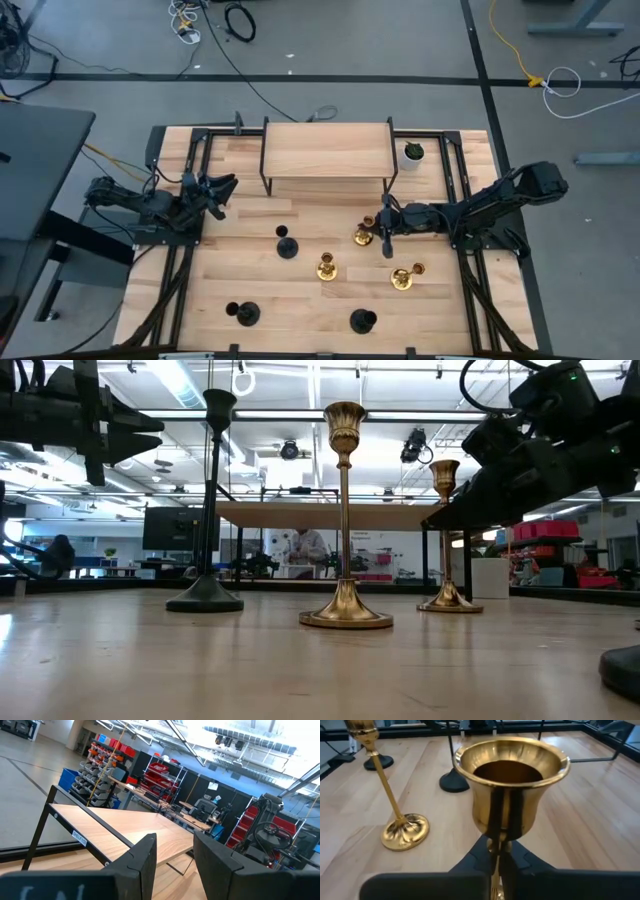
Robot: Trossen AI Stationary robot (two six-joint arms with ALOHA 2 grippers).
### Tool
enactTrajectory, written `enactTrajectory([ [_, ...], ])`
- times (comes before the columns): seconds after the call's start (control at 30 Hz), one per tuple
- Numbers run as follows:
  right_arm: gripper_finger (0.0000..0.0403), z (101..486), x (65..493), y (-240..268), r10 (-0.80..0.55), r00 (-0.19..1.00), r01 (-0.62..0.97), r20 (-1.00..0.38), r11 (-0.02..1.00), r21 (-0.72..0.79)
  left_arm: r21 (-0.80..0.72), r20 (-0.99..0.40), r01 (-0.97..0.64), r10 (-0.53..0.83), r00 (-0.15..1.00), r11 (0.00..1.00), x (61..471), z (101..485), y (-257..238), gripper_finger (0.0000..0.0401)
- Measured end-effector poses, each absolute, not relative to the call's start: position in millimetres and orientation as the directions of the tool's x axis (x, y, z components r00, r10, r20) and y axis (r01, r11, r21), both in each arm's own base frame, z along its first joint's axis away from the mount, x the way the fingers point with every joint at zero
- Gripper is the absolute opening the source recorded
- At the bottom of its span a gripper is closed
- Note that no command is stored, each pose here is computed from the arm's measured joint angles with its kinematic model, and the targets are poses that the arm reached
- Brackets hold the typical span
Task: Pick & Place candle stick holders
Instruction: Put the top gold candle holder on the shelf
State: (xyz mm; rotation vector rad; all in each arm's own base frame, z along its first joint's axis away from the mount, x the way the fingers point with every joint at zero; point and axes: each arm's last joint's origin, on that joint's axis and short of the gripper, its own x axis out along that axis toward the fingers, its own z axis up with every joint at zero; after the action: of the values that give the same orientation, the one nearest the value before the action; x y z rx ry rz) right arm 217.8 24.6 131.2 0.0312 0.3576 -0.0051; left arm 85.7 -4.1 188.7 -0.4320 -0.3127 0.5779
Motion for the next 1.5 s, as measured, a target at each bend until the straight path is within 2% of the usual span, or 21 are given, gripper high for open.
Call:
enactTrajectory([
  [0.4,0.0006,133.2,217.3,24.7,0.008,0.940,0.012,-0.342,0.998,0.057,-0.475,0.163,-0.456,0.584,0.795,0.753,85.7,188.6,-4.0,0.0131],
  [0.57,0.0006,146.9,214.6,25.1,0.035,0.959,-0.009,-0.282,0.996,0.093,-0.475,0.163,-0.456,0.584,0.795,0.753,85.7,188.7,-4.1,0.0131],
  [0.67,0.0006,159.1,214.9,25.1,0.035,0.955,-0.008,-0.293,0.996,0.092,-0.476,0.163,-0.455,0.584,0.795,0.753,85.7,188.6,-4.1,0.0131],
  [0.97,0.0006,228.4,231.9,24.7,-0.036,0.925,0.026,-0.377,0.999,-0.032,-0.477,0.163,-0.454,0.584,0.795,0.752,85.7,188.7,-4.1,0.0131],
  [1.2,0.0006,298.7,239.7,16.7,-0.066,0.957,0.029,-0.281,0.991,-0.132,-0.477,0.163,-0.455,0.584,0.795,0.752,85.7,188.8,-4.0,0.0131],
  [1.5,0.0006,360.8,237.9,-9.7,-0.170,0.960,0.131,-0.221,0.975,-0.179,-0.477,0.163,-0.454,0.584,0.795,0.752,85.7,188.8,-4.1,0.0131],
])
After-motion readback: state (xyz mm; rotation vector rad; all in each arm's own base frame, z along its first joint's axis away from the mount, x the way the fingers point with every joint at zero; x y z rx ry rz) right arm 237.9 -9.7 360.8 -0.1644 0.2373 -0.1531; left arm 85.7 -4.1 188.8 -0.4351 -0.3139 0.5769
